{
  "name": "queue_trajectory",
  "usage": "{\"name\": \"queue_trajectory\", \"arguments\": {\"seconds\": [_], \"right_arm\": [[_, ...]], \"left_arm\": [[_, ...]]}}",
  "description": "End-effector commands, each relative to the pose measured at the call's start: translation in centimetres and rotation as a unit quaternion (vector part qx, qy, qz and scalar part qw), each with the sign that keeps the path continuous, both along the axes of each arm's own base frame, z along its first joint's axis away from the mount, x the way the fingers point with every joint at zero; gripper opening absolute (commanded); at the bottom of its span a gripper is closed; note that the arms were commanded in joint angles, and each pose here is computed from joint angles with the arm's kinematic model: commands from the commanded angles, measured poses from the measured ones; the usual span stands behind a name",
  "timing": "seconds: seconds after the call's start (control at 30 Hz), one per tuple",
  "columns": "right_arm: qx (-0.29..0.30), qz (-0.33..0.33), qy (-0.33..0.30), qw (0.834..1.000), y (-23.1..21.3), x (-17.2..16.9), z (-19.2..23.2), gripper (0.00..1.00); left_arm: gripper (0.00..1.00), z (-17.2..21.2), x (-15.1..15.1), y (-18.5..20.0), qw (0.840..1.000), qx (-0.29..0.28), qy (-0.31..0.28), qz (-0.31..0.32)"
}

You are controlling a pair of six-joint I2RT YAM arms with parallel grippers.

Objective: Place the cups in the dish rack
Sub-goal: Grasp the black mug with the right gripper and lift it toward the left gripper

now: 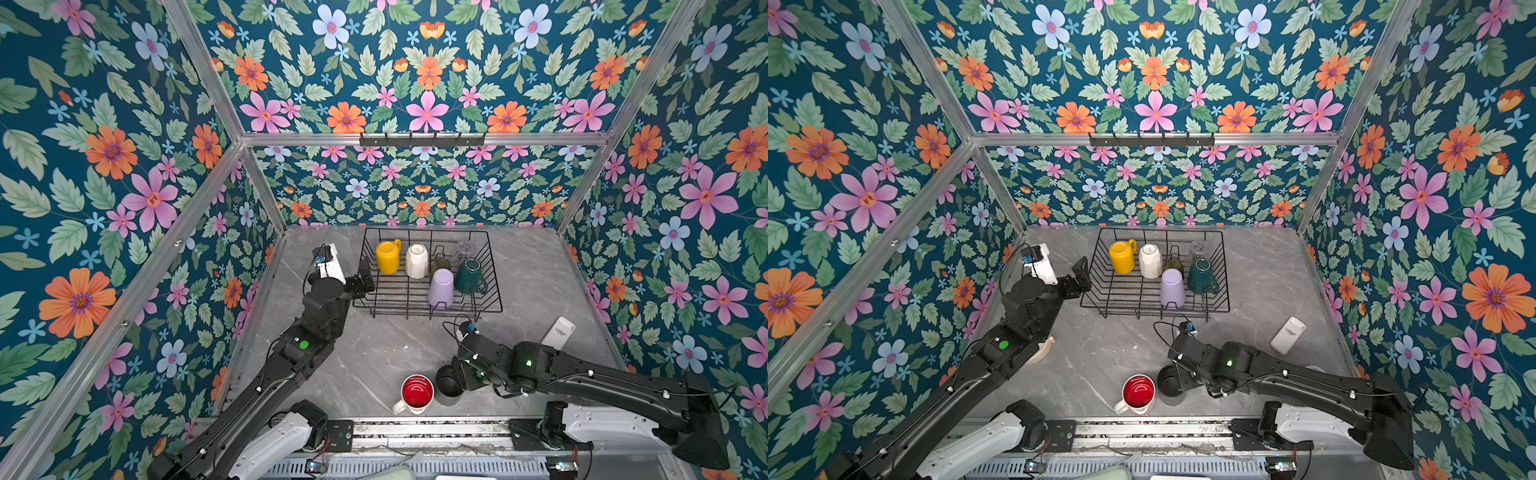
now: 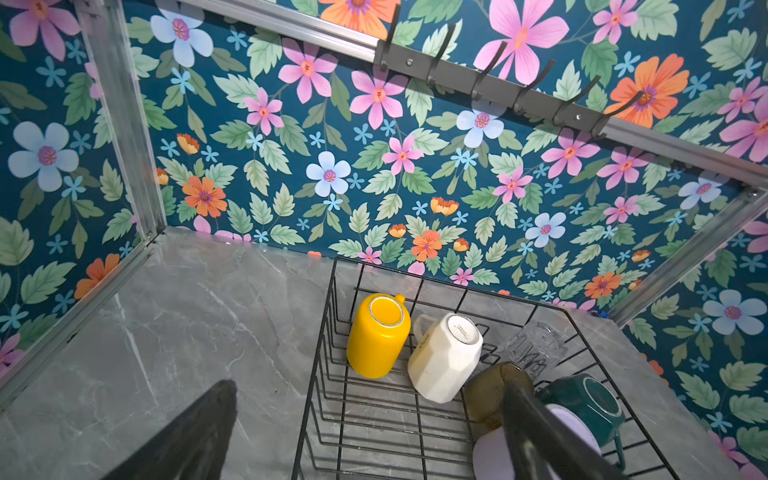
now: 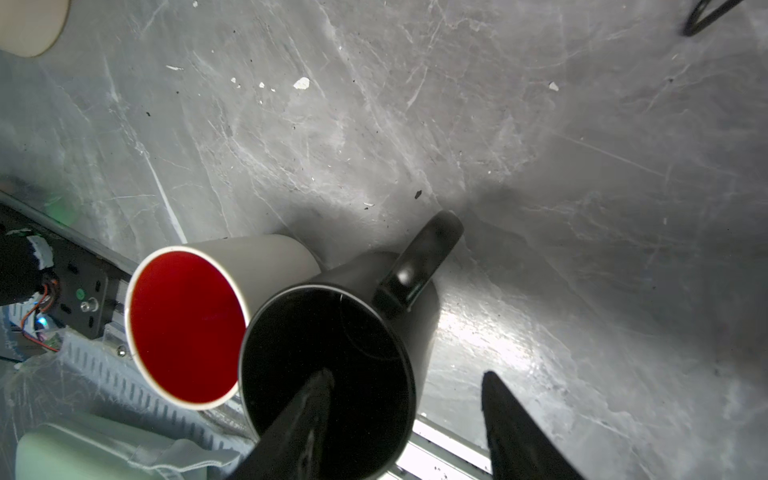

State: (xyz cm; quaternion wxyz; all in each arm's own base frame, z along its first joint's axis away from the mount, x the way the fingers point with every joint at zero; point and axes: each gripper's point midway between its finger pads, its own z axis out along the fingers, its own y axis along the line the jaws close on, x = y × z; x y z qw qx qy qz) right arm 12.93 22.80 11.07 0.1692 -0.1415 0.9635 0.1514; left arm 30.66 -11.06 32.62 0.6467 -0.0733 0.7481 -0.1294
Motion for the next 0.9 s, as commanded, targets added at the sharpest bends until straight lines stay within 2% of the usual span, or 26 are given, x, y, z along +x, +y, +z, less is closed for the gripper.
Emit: {"name": "queue_trajectory", "arguments": {"seconds": [0.0, 0.37, 0.7, 0.87], "right_arm": [[-0.009, -0.015, -0.009, 1.0, 0.3, 0.8, -0.5, 0.57], [-0.045, -0.03, -0.009, 0.998, 0.0, 1.4, -3.4, 0.37], [-0.076, -0.026, -0.017, 0.997, -1.0, 1.5, -3.5, 0.01], [-0.074, -0.028, -0.029, 0.996, -1.7, 1.6, -2.5, 0.0]], "left_arm": [[1.0, 0.2, -0.7, 1.0, 1.0, -0.02, -0.007, 0.017], [1.0, -0.3, -2.2, 2.5, 0.999, -0.032, -0.002, 0.03], [0.99, -0.9, -2.0, 2.5, 0.999, -0.038, 0.001, 0.035], [1.0, -0.7, -1.8, 2.2, 0.999, -0.044, -0.001, 0.03]]}}
